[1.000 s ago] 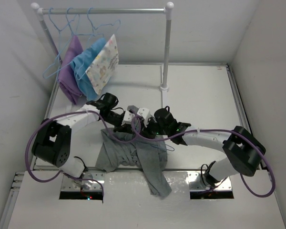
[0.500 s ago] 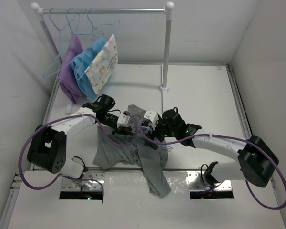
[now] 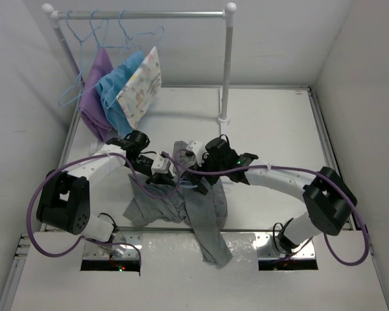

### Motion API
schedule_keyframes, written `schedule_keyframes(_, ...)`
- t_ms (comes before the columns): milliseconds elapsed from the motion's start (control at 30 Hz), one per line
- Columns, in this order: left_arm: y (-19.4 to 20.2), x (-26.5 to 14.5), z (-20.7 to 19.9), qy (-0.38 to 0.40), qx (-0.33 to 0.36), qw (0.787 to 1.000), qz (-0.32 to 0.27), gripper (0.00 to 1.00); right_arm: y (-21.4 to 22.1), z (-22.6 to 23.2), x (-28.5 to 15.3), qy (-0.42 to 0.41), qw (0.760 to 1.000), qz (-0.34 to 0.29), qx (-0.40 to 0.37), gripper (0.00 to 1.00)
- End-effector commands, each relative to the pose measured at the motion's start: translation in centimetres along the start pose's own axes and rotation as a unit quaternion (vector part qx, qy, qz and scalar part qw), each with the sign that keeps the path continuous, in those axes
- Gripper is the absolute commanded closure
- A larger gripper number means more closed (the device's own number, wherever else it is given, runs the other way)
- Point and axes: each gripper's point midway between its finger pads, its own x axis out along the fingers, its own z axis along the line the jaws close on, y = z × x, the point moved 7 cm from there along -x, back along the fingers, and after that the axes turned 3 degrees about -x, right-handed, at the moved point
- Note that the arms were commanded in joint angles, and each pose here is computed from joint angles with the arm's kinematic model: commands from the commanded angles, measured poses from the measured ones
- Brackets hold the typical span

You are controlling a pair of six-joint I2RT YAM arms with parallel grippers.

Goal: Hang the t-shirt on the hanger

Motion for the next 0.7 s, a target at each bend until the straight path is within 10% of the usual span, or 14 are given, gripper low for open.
schedule_keyframes(0, -1.5, -0.5, 0.0, -0.002, 0.035, 0.999, -0.022, 1.00, -2.8, -1.1, 0.4, 0.030, 0.999, -0.008, 0.035, 0.01)
schedule_keyframes(200, -1.1, -1.8, -0.3, -0.014, 0.044, 0.999, -0.019, 1.00, -0.4, -1.8, -0.9, 0.079, 0.995, 0.009, 0.059, 0.01)
schedule_keyframes(500, -1.3, -2.7, -1.5, -0.019, 0.093, 0.995, 0.018, 1.00, -3.8, 1.4, -7.5, -0.001, 0.986, -0.159, 0.049, 0.11)
schedule_keyframes(667, -2.0, -3.1, -1.2, -0.025, 0.116, 0.993, 0.025, 1.00, -4.8, -1.7, -5.7, 0.130, 0.960, -0.184, 0.166, 0.60)
